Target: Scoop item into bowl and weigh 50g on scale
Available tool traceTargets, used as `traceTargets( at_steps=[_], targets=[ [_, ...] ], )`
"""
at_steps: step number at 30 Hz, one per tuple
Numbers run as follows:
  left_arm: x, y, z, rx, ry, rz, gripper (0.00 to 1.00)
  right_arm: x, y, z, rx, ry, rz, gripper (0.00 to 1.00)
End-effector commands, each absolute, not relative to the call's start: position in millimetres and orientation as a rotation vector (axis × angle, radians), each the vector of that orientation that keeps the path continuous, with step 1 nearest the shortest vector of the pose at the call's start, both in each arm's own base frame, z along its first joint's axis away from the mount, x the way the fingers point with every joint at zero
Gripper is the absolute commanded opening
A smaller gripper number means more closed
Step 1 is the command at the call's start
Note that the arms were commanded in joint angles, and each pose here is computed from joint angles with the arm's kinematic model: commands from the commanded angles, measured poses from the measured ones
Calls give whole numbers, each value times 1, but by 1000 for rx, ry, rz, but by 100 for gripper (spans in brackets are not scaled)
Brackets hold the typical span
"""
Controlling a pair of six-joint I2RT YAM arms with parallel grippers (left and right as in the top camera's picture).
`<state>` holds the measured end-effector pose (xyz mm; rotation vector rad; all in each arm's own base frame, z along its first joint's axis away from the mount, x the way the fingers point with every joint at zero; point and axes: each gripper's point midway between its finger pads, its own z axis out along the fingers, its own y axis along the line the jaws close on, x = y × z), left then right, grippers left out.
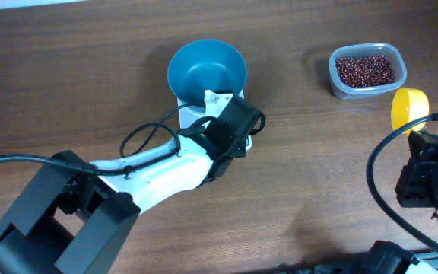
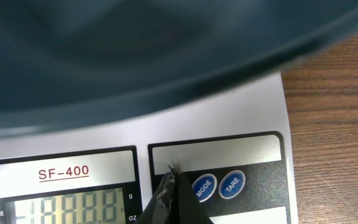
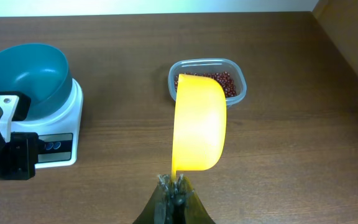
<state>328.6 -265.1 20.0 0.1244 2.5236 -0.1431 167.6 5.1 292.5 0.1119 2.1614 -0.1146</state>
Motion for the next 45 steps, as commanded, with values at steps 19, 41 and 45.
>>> traceTargets(
  at_steps=[19, 41, 45],
  targets=[
    [276, -193, 183, 66, 2355, -171, 11, 183, 9, 320, 206, 2030, -59, 4],
    [364, -102, 234, -95, 2164, -214, 99, 301, -3, 301, 624, 2032, -10, 4],
    [387, -111, 224, -90, 2179, -255, 99, 305, -26, 291, 711, 2049, -37, 4]
  ],
)
